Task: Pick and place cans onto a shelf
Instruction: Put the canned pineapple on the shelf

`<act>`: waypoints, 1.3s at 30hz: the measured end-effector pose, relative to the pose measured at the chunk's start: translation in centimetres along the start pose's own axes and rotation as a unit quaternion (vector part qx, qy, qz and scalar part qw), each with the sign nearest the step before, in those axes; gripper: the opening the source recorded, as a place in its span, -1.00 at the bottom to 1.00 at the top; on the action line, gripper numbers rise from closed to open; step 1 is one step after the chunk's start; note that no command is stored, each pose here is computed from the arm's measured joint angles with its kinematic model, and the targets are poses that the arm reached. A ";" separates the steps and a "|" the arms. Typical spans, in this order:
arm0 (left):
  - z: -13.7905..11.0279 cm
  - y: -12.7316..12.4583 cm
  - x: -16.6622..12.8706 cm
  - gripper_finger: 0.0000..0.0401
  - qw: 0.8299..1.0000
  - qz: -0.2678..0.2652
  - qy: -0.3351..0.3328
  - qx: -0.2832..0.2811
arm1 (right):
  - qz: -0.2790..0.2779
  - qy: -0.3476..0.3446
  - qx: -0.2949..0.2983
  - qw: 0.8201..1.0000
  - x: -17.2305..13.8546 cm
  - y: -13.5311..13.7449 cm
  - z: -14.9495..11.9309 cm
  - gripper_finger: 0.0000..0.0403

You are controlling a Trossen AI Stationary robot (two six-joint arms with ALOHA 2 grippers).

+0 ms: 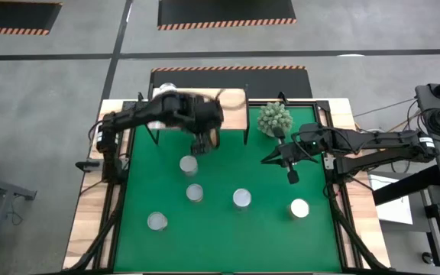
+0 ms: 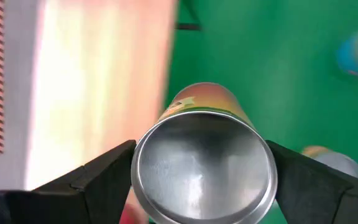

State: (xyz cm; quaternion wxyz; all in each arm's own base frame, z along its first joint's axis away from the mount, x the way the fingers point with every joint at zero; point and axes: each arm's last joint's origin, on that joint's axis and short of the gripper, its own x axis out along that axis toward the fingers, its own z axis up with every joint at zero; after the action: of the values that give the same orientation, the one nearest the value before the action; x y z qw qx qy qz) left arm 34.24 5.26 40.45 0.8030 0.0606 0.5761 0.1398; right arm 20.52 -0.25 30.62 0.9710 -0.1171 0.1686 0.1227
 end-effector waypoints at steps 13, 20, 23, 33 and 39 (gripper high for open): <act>-1.3 9.2 3.8 0.55 0.992 0.023 0.054 -0.114 | 0.000 0.001 0.013 1.000 -0.2 0.2 -0.4 -0.96; -1.5 9.3 4.6 0.55 0.993 -0.002 0.066 -0.093 | 0.000 0.002 0.018 1.000 -0.2 0.2 -0.4 -0.96; -1.5 9.1 4.7 0.55 0.993 -0.017 0.065 -0.094 | 0.000 0.002 0.018 1.000 -0.2 0.2 -0.4 -0.96; -2.2 9.5 4.4 0.55 0.990 -0.013 0.069 -0.126 | 0.000 0.002 0.017 1.000 -0.2 0.2 -0.4 -0.96; -2.3 9.5 4.4 0.55 0.989 -0.013 0.070 -0.129 | 0.000 0.002 0.017 1.000 -0.2 0.2 -0.4 -0.96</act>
State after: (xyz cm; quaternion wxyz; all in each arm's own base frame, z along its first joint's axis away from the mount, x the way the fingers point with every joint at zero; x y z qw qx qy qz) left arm 31.95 15.48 38.14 0.7636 -0.0609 0.6086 0.2070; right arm 20.13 -0.24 30.31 0.9725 -0.1007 0.1728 0.1197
